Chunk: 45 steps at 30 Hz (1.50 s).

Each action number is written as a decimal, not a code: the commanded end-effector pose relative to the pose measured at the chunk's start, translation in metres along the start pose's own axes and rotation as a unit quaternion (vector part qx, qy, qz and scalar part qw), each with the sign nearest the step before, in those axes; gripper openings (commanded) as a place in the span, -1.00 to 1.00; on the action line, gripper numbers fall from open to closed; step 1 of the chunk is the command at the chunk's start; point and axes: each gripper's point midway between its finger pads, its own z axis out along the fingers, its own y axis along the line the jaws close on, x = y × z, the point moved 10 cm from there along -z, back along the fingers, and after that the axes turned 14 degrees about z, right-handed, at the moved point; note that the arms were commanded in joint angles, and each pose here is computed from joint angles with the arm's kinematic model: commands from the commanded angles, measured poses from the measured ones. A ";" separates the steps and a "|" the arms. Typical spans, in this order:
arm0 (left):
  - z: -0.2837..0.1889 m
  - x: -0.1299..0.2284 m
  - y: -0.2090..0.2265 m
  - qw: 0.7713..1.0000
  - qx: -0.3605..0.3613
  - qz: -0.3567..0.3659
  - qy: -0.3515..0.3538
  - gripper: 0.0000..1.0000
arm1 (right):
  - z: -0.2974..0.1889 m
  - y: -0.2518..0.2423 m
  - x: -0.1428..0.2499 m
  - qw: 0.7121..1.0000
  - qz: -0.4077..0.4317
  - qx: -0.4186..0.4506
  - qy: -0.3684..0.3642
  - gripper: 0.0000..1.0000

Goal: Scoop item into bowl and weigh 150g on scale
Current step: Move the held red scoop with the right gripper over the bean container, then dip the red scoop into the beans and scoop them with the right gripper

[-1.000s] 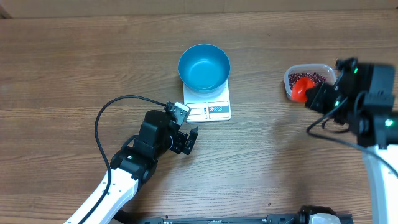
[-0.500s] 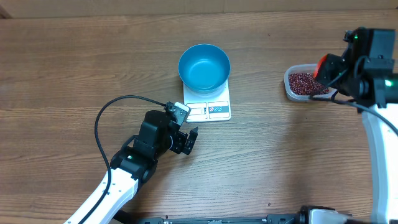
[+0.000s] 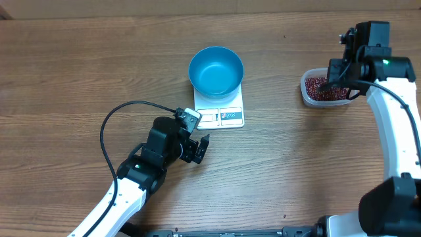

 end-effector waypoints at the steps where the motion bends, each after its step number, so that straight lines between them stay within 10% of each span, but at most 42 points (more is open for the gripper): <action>1: 0.002 0.002 0.000 1.000 -0.004 -0.003 0.005 0.99 | 0.004 -0.015 -0.009 0.999 -0.023 0.029 -0.011 -0.93; 45: 0.002 0.002 0.000 1.000 -0.004 -0.003 0.005 0.99 | 0.104 -0.045 0.022 0.971 -0.002 -0.180 0.159 -0.93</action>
